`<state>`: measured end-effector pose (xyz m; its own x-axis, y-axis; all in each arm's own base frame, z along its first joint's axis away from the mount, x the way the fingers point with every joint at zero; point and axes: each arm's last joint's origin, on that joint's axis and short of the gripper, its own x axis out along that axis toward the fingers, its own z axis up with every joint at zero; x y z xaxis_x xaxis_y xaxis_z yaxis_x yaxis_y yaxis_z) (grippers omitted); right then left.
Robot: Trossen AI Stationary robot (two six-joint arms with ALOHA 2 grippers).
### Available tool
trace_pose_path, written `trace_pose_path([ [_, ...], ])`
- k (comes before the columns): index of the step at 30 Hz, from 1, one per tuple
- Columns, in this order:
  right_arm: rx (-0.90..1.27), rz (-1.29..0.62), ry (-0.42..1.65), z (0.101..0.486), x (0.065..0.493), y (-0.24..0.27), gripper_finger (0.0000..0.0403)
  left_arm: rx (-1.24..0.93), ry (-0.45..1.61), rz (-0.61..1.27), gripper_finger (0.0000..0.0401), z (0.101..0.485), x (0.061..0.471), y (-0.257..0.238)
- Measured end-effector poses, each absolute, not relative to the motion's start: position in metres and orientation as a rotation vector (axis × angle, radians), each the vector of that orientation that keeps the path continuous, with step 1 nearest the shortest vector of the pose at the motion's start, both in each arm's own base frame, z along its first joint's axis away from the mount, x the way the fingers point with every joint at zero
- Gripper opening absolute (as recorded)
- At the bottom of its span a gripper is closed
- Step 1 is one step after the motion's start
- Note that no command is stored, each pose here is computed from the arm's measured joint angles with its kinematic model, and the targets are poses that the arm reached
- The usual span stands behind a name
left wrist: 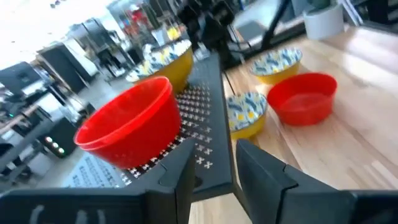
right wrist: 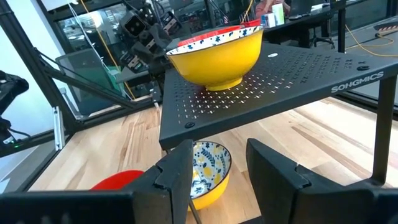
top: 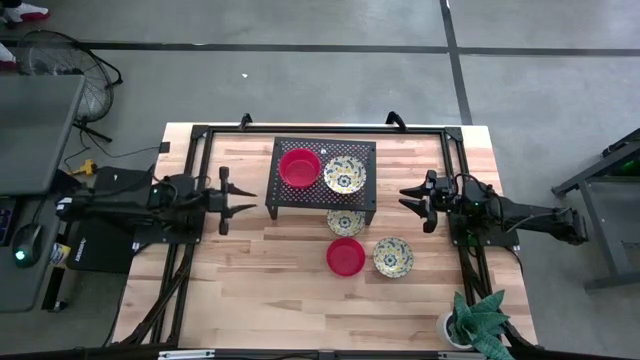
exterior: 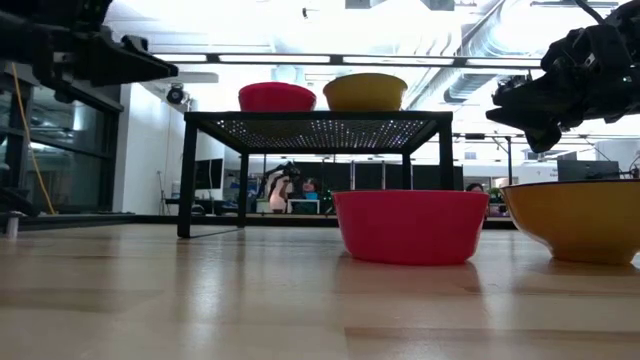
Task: Pick & Place Mini bowls
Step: Stack the red bowl on the red bowls on the shelf
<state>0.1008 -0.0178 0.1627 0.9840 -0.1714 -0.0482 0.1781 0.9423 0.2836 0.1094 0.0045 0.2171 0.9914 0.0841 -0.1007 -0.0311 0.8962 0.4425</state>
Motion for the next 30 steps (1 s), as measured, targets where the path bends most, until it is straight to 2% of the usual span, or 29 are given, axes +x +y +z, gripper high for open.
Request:
trace_pose_path([
  [18, 0.291, -0.178, 0.023, 0.163, 0.101, -0.018, 0.0138, 0.41, -0.023, 0.01, 0.0113, 0.176, 0.101, 0.002],
  [30, 0.291, -0.178, 0.023, 0.163, 0.101, -0.018, 0.0138, 0.414, -0.029, -0.006, 0.0113, 0.17, 0.097, 0.001],
])
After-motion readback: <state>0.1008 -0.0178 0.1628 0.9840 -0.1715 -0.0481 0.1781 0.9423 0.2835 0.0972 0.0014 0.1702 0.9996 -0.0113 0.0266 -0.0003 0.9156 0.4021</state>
